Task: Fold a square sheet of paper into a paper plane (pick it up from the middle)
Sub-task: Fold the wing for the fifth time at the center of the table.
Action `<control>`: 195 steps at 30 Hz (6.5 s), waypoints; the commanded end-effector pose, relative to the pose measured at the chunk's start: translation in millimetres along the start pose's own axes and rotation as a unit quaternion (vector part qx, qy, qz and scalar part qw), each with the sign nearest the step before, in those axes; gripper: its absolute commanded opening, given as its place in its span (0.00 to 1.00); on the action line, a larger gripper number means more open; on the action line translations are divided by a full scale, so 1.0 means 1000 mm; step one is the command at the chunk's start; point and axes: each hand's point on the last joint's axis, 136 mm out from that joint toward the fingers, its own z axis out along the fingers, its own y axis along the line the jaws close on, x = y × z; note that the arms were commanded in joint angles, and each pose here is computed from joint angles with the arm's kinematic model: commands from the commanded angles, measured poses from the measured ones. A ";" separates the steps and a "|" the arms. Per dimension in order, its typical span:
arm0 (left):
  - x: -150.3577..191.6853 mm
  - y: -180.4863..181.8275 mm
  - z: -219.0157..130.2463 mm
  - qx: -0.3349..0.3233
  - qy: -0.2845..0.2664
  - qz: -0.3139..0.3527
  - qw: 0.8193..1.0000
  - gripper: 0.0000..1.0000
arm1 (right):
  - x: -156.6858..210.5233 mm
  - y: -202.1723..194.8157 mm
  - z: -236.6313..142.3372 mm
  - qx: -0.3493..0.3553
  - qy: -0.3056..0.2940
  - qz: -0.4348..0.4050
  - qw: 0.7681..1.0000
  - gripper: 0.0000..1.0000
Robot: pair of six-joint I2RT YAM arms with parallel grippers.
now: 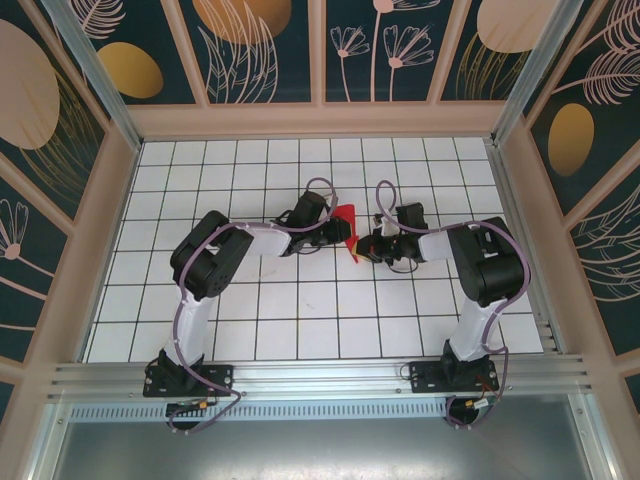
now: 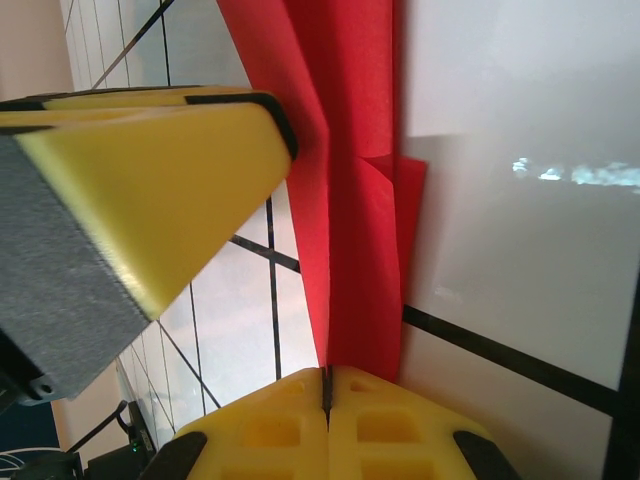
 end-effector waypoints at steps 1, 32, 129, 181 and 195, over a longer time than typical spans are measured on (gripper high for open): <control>0.003 0.002 0.007 -0.004 0.010 0.008 1.000 0.21 | 0.006 -0.007 0.001 -0.003 0.010 0.012 1.000 0.06; 0.017 0.037 0.019 -0.103 0.044 0.013 0.994 0.21 | 0.022 -0.025 -0.006 0.068 0.020 0.033 0.997 0.09; -0.055 -0.027 -0.027 -0.073 -0.066 -0.003 0.995 0.32 | -0.047 0.017 -0.029 0.114 -0.118 -0.084 0.983 0.31; -0.078 -0.031 -0.064 -0.073 -0.104 -0.002 0.992 0.25 | -0.036 0.048 -0.005 -0.017 -0.133 -0.193 0.972 0.00; -0.044 -0.019 -0.065 -0.034 -0.080 -0.005 0.996 0.30 | -0.014 0.052 0.002 -0.105 -0.084 -0.100 0.986 0.00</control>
